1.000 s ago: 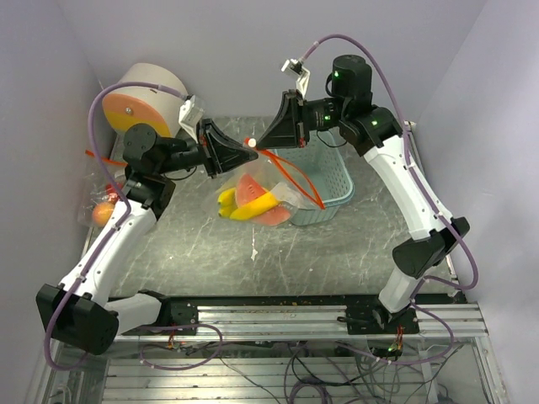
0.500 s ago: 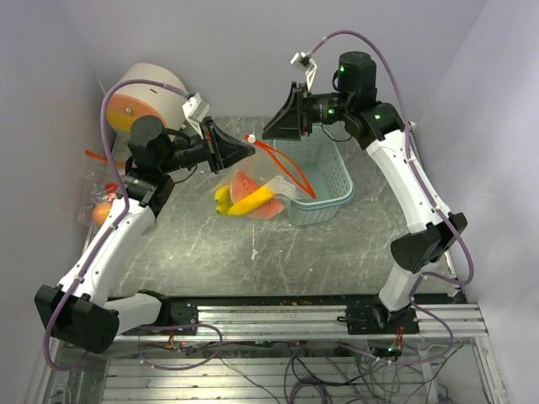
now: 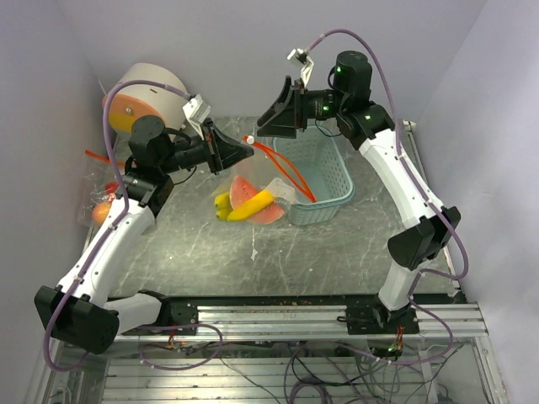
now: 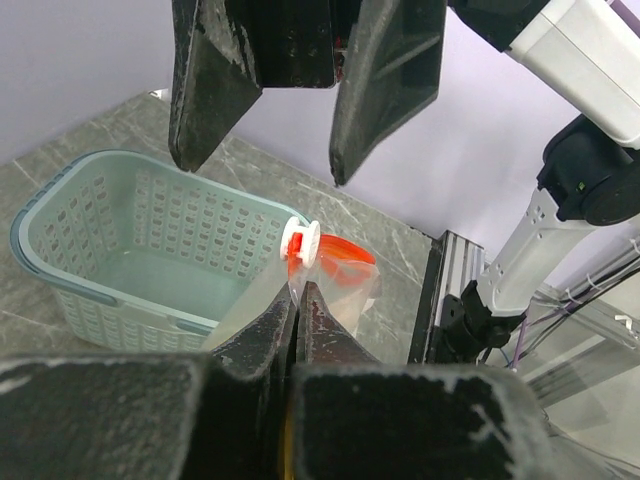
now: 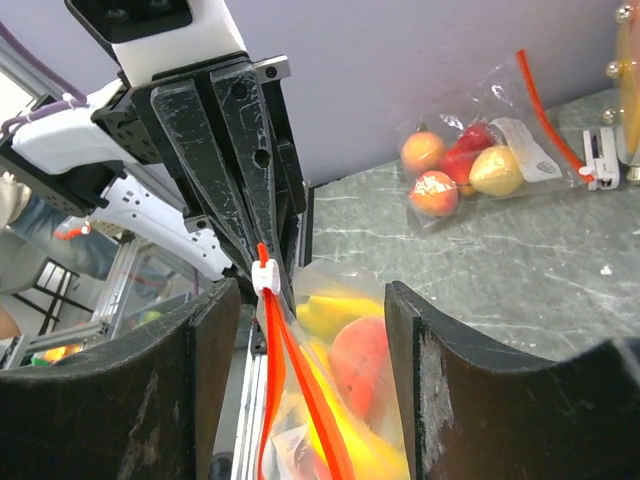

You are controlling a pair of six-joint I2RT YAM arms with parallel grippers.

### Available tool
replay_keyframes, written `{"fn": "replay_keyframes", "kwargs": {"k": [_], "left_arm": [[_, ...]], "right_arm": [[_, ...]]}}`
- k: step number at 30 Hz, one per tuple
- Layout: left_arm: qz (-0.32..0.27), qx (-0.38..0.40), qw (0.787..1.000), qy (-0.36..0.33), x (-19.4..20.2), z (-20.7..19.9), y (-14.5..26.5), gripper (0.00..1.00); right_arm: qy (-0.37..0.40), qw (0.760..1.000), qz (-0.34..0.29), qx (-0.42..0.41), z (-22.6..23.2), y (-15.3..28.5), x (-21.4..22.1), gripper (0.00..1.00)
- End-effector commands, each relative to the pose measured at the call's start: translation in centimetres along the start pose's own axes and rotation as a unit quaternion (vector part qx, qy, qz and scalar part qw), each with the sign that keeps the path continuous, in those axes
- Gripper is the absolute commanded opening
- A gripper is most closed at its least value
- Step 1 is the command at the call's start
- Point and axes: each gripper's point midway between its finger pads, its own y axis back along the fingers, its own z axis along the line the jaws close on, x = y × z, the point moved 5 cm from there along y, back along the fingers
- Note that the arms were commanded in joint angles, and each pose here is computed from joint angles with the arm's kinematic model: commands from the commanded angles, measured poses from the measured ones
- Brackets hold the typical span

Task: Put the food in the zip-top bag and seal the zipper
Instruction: Zip the zipper food storage bag.

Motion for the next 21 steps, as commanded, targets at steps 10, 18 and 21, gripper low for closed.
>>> {"fn": "replay_keyframes", "kwargs": {"k": [10,18,21], "left_arm": [[-0.016,-0.002,0.999,-0.029,-2.0,0.0,-0.2,0.07],[-0.017,-0.005,0.999,-0.03,-2.1,0.2,-0.3,0.07],[-0.017,-0.005,0.999,-0.03,-2.1,0.1,-0.3,0.07]], "right_arm": [[0.028,1.0,0.01,-0.01,0.7,-2.2,1.0,0.6],[0.023,1.0,0.019,0.0,0.4,-2.1,1.7,0.42],[0.019,1.0,0.021,0.001,0.2,-2.1,1.8,0.23]]}}
